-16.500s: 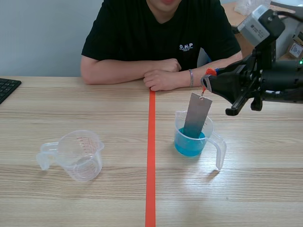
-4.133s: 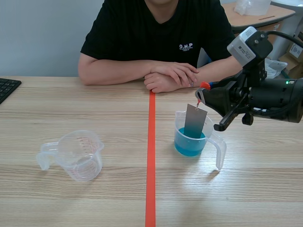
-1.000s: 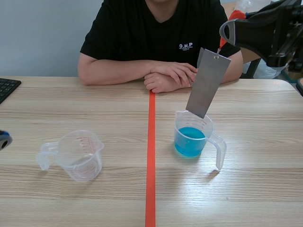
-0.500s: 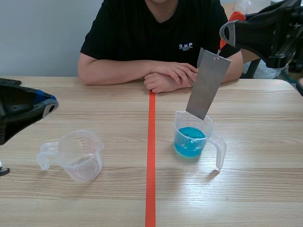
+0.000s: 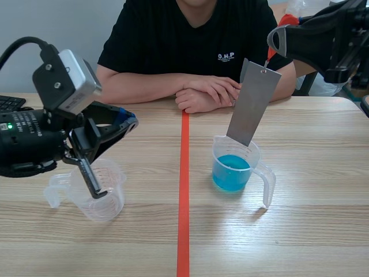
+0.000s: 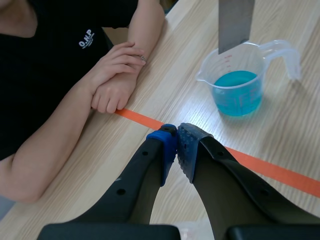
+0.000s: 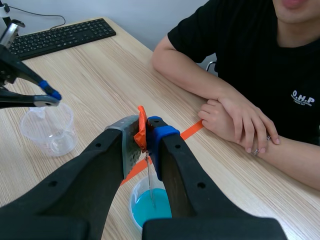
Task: Do the redox reaction experiment.
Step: 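Raise the plate and point at it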
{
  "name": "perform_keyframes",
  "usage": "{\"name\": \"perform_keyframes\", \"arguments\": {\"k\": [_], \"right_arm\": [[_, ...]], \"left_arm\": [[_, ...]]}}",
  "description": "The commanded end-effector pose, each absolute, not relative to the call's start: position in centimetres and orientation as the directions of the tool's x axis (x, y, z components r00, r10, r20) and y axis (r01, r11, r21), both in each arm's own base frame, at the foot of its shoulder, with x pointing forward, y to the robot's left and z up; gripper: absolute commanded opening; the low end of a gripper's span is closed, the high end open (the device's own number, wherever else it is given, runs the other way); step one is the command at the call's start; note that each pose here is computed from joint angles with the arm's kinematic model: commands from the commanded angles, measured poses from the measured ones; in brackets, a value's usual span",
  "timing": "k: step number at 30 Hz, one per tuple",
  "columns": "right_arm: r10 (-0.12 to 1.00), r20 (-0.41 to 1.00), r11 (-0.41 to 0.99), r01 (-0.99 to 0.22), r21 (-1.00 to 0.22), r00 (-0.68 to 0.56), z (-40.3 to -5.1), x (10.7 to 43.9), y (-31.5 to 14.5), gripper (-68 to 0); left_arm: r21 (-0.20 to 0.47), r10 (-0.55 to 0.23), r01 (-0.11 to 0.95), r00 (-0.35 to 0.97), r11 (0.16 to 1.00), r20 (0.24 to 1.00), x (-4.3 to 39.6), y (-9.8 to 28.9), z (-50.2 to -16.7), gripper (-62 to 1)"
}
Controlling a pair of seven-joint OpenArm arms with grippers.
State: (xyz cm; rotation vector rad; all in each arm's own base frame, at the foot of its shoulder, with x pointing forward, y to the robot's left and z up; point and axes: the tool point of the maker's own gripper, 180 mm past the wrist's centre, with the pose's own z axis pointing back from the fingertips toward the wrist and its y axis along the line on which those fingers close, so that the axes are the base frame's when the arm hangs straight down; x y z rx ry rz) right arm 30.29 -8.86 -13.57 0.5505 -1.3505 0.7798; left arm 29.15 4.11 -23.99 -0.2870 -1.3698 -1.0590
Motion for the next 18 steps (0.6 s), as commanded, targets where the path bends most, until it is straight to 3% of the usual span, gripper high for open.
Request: {"name": "perform_keyframes", "arguments": {"k": [1,8,18], "right_arm": [[0.165,0.986,0.639,-0.762,-0.104,0.004,-12.4,30.4,-8.9,-66.2],[0.165,0.986,0.639,-0.762,-0.104,0.004,-12.4,30.4,-8.9,-66.2],[0.165,0.986,0.639,-0.762,-0.104,0.004,-12.4,30.4,-8.9,-66.2]], "left_arm": [[0.397,-0.421,0.731,-0.165,0.554,0.892,30.1,3.9,-23.5,-56.0],[0.385,-0.433,0.764,-0.153,0.518,0.888,31.9,1.9,-25.9,-56.0],[0.339,-0.4,0.822,-0.15,0.457,0.904,32.9,-2.6,-27.0,-56.0]]}}
